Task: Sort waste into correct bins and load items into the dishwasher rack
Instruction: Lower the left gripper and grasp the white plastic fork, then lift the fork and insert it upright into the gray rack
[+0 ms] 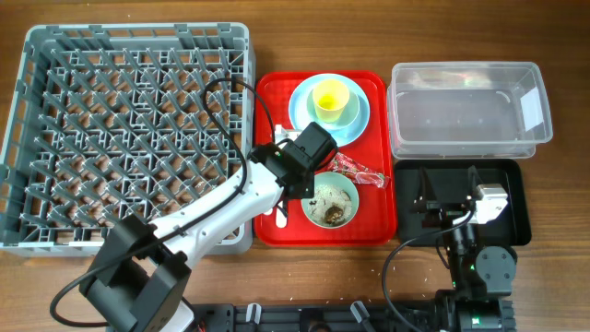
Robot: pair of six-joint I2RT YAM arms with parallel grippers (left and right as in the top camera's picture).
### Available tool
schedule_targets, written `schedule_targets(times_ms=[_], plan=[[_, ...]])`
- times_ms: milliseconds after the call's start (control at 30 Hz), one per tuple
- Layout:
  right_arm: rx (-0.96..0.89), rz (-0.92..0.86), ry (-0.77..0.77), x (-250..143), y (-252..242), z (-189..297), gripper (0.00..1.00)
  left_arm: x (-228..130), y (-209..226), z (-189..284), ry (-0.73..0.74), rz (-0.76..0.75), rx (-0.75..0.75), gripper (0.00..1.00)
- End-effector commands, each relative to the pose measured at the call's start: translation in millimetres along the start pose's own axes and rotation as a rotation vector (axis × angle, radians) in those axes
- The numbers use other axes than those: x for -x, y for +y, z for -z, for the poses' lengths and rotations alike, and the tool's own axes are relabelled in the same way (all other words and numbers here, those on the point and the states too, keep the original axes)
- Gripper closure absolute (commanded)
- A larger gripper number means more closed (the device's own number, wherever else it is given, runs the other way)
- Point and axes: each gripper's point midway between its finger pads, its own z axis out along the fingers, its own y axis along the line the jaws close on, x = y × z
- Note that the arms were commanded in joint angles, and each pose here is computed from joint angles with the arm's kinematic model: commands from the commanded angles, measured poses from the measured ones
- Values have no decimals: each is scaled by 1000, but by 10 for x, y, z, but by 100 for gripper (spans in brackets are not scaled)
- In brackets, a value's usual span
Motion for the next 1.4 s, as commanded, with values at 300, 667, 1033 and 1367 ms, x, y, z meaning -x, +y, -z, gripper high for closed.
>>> schedule_targets(times_ms=[300, 667, 1033, 1367], plan=[[-10, -4, -8, 16, -17, 2, 0, 34, 73, -291, -4, 74, 80, 71], [-9, -5, -8, 16, -17, 2, 0, -50, 191, -587, 51, 75, 150, 73], [-10, -5, -8, 16, -17, 2, 0, 94, 180, -572, -1, 93, 139, 87], [-10, -5, -8, 16, -17, 2, 0, 856, 494, 1003, -442, 241, -21, 96]])
